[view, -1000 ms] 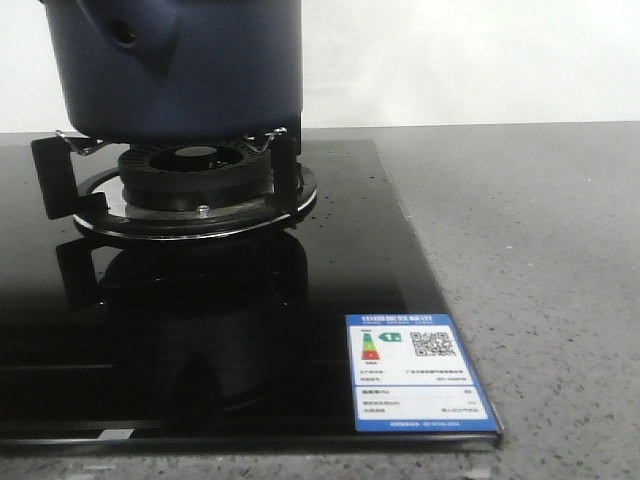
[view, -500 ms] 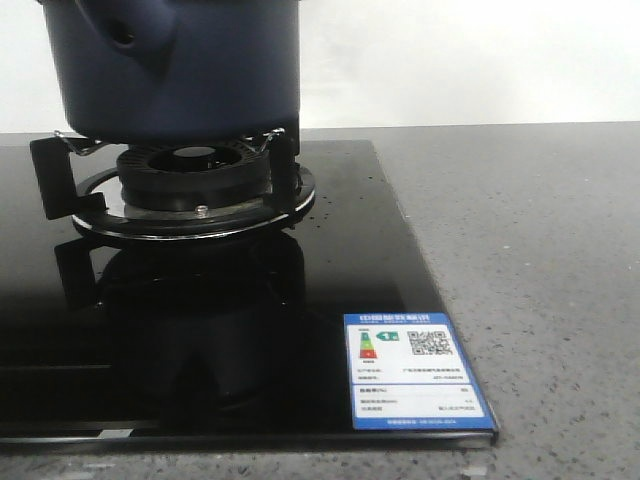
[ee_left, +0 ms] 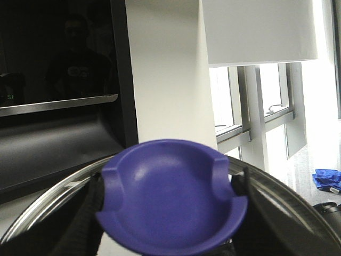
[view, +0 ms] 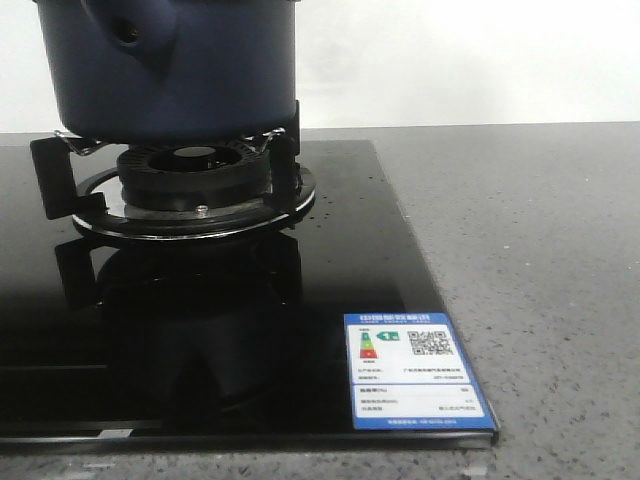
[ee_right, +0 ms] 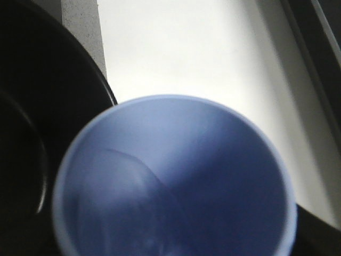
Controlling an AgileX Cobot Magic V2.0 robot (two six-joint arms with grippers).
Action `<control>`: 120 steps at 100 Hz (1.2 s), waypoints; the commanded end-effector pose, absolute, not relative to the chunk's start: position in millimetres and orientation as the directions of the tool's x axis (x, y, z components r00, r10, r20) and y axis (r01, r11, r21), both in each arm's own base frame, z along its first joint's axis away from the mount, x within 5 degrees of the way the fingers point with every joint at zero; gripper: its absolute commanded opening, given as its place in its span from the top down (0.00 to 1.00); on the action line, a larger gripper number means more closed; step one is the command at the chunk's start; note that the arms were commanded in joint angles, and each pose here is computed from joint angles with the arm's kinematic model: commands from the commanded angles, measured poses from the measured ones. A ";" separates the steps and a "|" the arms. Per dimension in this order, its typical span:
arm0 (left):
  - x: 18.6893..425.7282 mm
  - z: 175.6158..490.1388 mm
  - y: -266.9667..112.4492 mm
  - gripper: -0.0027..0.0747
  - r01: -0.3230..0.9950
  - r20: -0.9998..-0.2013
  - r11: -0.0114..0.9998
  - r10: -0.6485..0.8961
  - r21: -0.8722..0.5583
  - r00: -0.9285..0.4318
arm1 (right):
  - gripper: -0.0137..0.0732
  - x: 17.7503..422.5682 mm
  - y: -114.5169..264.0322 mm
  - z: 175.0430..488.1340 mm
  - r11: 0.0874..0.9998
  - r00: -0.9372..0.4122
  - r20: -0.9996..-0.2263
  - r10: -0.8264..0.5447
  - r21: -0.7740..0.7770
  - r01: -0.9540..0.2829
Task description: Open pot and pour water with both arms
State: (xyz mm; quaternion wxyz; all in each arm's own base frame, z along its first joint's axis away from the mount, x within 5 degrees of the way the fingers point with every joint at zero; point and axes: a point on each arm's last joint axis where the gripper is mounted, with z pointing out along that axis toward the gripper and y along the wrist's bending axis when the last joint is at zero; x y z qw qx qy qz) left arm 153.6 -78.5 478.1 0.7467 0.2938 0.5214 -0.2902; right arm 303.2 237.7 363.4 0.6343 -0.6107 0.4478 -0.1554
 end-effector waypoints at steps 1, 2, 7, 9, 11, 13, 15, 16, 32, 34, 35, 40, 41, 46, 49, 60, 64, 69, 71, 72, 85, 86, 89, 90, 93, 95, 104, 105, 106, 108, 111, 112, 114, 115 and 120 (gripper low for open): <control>142.8 496.0 -75.9 0.64 0.752 -0.923 0.652 -0.224 0.098 0.314 | 0.58 290.9 237.6 400.3 0.241 0.659 -0.329 -0.676 -0.944 -0.224; 142.8 496.0 -75.9 0.64 0.752 -0.923 0.652 -0.224 0.098 0.314 | 0.58 290.9 237.7 400.2 0.234 0.662 -0.321 -0.678 -0.947 -0.219; 142.8 496.0 -75.9 0.64 0.752 -0.923 0.652 -0.224 0.098 0.314 | 0.58 290.6 237.9 399.8 0.208 0.670 -0.289 -0.683 -0.957 -0.201; 142.8 496.0 -75.9 0.64 0.752 -0.923 0.652 -0.224 0.098 0.314 | 0.58 290.5 238.0 399.7 0.198 0.674 -0.277 -0.685 -0.961 -0.194; 142.8 496.0 -75.9 0.64 0.752 -0.923 0.652 -0.224 0.098 0.314 | 0.58 290.5 238.1 399.6 0.192 0.676 -0.269 -0.686 -0.963 -0.189; 142.8 496.0 -75.9 0.64 0.752 -0.923 0.652 -0.224 0.098 0.314 | 0.58 290.4 238.1 399.5 0.184 0.678 -0.260 -0.688 -0.966 -0.184; 142.8 496.0 -75.9 0.64 0.752 -0.923 0.652 -0.224 0.098 0.314 | 0.58 290.8 238.5 398.8 0.180 0.679 -0.256 -0.689 -0.967 -0.182; 142.8 496.0 -75.9 0.64 0.752 -0.923 0.652 -0.224 0.098 0.314 | 0.58 290.7 238.5 398.8 0.178 0.679 -0.254 -0.689 -0.967 -0.181; 142.6 496.0 -76.0 0.64 0.753 -0.922 0.651 -0.224 0.099 0.314 | 0.58 296.0 241.3 399.8 0.159 0.675 -0.230 -0.701 -0.973 -0.166; 142.6 496.0 -76.0 0.64 0.753 -0.922 0.651 -0.224 0.099 0.314 | 0.58 297.7 242.5 399.4 0.153 0.675 -0.223 -0.703 -0.975 -0.163; 142.6 496.0 -76.0 0.64 0.753 -0.922 0.651 -0.224 0.099 0.314 | 0.58 298.4 242.9 399.1 0.150 0.674 -0.220 -0.705 -0.975 -0.162; 142.6 496.0 -76.0 0.64 0.753 -0.922 0.651 -0.224 0.099 0.314 | 0.58 301.3 244.5 402.0 0.151 0.672 -0.214 -0.709 -0.977 -0.153; 142.6 496.0 -76.0 0.64 0.753 -0.922 0.651 -0.224 0.099 0.314 | 0.58 301.7 244.8 402.3 0.151 0.672 -0.214 -0.708 -0.977 -0.152; 142.6 496.0 -76.0 0.64 0.753 -0.922 0.651 -0.224 0.099 0.314 | 0.58 304.1 246.1 404.5 0.148 0.671 -0.205 -0.712 -0.979 -0.142; 142.6 496.0 -76.0 0.64 0.753 -0.922 0.651 -0.224 0.099 0.314 | 0.58 306.1 246.9 403.4 0.135 0.667 -0.193 -0.719 -0.981 -0.138; 142.2 496.0 -76.3 0.64 0.757 -0.922 0.646 -0.225 0.101 0.315 | 0.58 308.1 247.4 401.7 0.068 0.668 -0.116 -0.735 -0.993 -0.098; 142.2 496.0 -76.3 0.64 0.757 -0.922 0.646 -0.225 0.101 0.315 | 0.58 308.6 246.8 400.8 0.034 0.663 -0.079 -0.744 -0.996 -0.080; 142.2 496.0 -76.3 0.64 0.757 -0.922 0.646 -0.225 0.101 0.315 | 0.58 309.1 246.2 399.9 -0.009 0.660 -0.028 -0.750 -0.999 -0.054; 142.2 496.0 -76.3 0.64 0.757 -0.922 0.646 -0.225 0.101 0.315 | 0.58 309.4 245.8 399.5 -0.026 0.657 -0.009 -0.754 -0.999 -0.044; 142.2 496.0 -76.3 0.64 0.757 -0.922 0.646 -0.225 0.101 0.315 | 0.58 309.5 245.7 399.4 -0.034 0.657 0.000 -0.754 -0.999 -0.039; 142.2 496.0 -76.3 0.64 0.757 -0.922 0.646 -0.225 0.101 0.315 | 0.58 310.6 244.3 398.8 -0.047 0.647 0.012 -0.762 -0.998 -0.037; 142.2 496.0 -76.3 0.64 0.757 -0.922 0.646 -0.225 0.101 0.315 | 0.58 310.6 244.3 398.8 -0.047 0.648 0.012 -0.762 -0.998 -0.037; 142.1 496.0 -76.4 0.64 0.758 -0.922 0.645 -0.225 0.102 0.315 | 0.58 311.2 243.6 398.4 -0.050 0.640 0.013 -0.768 -0.998 -0.040; 142.1 496.0 -76.4 0.64 0.758 -0.922 0.645 -0.225 0.102 0.315 | 0.58 311.3 243.5 398.3 -0.051 0.639 0.013 -0.769 -0.998 -0.041; 141.8 496.0 -76.6 0.64 0.760 -0.922 0.642 -0.225 0.103 0.315 | 0.58 311.7 242.9 397.9 -0.054 0.633 0.014 -0.774 -0.998 -0.045; 141.7 496.0 -76.7 0.64 0.760 -0.922 0.641 -0.225 0.103 0.315 | 0.58 311.8 242.8 397.8 -0.054 0.631 0.014 -0.775 -0.997 -0.045; 141.1 495.9 -77.2 0.64 0.765 -0.922 0.635 -0.226 0.107 0.315 | 0.58 311.9 242.6 397.7 -0.055 0.629 0.014 -0.777 -0.997 -0.046; 141.0 495.9 -77.3 0.64 0.766 -0.922 0.633 -0.226 0.107 0.316 | 0.58 311.9 242.6 397.7 -0.055 0.629 0.014 -0.777 -0.997 -0.046; 141.0 495.9 -77.3 0.64 0.766 -0.922 0.633 -0.226 0.107 0.316 | 0.58 311.9 242.6 397.7 -0.055 0.629 0.014 -0.777 -0.997 -0.046; 140.8 495.9 -77.4 0.64 0.768 -0.922 0.632 -0.226 0.108 0.316 | 0.58 311.8 242.7 397.8 -0.057 0.631 0.016 -0.776 -0.997 -0.044; 140.8 495.9 -77.4 0.64 0.768 -0.922 0.632 -0.226 0.108 0.316 | 0.58 311.7 242.9 397.8 -0.067 0.633 0.030 -0.774 -0.997 -0.035; 140.8 495.9 -77.4 0.64 0.768 -0.922 0.632 -0.226 0.108 0.316 | 0.58 311.7 242.9 397.8 -0.079 0.634 0.046 -0.772 -0.997 -0.025; 140.8 495.9 -77.4 0.64 0.768 -0.922 0.632 -0.226 0.108 0.316 | 0.58 311.6 243.0 397.8 -0.108 0.636 0.083 -0.767 -0.994 -0.001; 140.8 495.9 -77.4 0.64 0.768 -0.922 0.632 -0.226 0.108 0.316 | 0.58 311.6 243.0 397.7 -0.120 0.636 0.097 -0.766 -0.993 0.007; 140.8 495.9 -77.4 0.64 0.768 -0.922 0.632 -0.226 0.108 0.316 | 0.58 311.5 243.1 397.4 -0.202 0.633 0.202 -0.747 -0.977 0.073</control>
